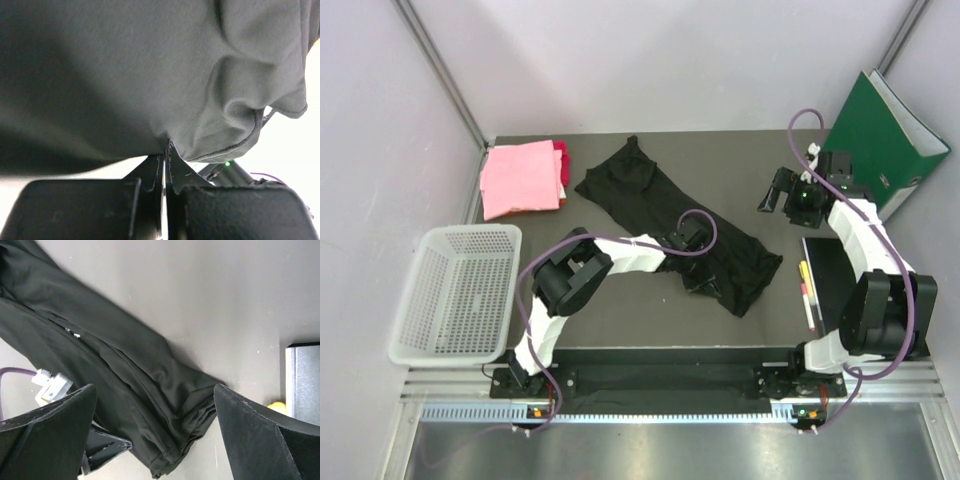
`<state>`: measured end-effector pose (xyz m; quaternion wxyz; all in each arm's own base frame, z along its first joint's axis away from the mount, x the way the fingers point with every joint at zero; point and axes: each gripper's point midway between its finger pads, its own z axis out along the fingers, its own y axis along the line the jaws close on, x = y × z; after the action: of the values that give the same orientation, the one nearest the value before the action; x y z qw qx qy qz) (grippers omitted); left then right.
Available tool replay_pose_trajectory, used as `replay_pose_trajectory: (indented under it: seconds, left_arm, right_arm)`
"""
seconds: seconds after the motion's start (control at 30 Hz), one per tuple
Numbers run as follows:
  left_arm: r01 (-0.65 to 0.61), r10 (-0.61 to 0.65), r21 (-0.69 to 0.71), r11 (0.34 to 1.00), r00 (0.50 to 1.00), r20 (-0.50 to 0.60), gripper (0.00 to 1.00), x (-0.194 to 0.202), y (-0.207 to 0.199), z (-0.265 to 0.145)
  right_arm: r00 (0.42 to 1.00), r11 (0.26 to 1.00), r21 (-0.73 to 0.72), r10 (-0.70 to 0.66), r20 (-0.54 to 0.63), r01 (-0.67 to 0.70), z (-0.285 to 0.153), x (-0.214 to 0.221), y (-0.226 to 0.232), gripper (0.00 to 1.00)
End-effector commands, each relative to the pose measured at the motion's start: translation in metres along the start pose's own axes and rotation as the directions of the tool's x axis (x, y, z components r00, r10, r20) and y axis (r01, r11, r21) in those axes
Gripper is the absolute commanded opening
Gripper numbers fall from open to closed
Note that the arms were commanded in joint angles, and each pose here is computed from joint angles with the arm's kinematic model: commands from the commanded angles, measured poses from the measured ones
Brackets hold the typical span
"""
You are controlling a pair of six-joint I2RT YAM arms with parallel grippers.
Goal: Fold and stack the t-shirts
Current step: Rotate the tshirt 90 degrees
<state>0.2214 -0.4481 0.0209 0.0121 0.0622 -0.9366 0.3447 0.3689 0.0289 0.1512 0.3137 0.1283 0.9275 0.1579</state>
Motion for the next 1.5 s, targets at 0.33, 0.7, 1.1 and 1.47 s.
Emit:
replay_pose_trajectory:
  seconds: [0.33, 0.7, 1.1, 1.47]
  left_arm:
    - [0.01, -0.044, -0.443, 0.897, 0.997, -0.068, 0.0, 0.078, 0.147, -0.093]
    - [-0.047, -0.06, -0.695, 0.718, 0.99, -0.129, 0.02, 0.12, 0.206, -0.187]
    - [0.043, 0.264, -0.63, 0.775, 0.885, 0.384, 0.98, -0.026, 0.105, -0.269]
    - [0.278, 0.049, -0.515, 0.811, 0.845, 0.533, 0.98, -0.144, 0.145, -0.28]
  right_arm:
    - [0.995, 0.995, -0.009, -0.104, -0.001, 0.104, 0.011, 0.002, 0.016, 1.0]
    - [0.963, 0.957, -0.159, -0.257, -0.085, 0.242, 0.06, 0.029, 0.103, 1.0]
    - [0.991, 0.872, -0.478, -0.13, -0.021, 0.104, 0.129, -0.001, 0.203, 1.0]
    - [0.991, 0.832, -0.552, -0.111, -0.076, 0.051, 0.206, -0.008, 0.272, 0.99]
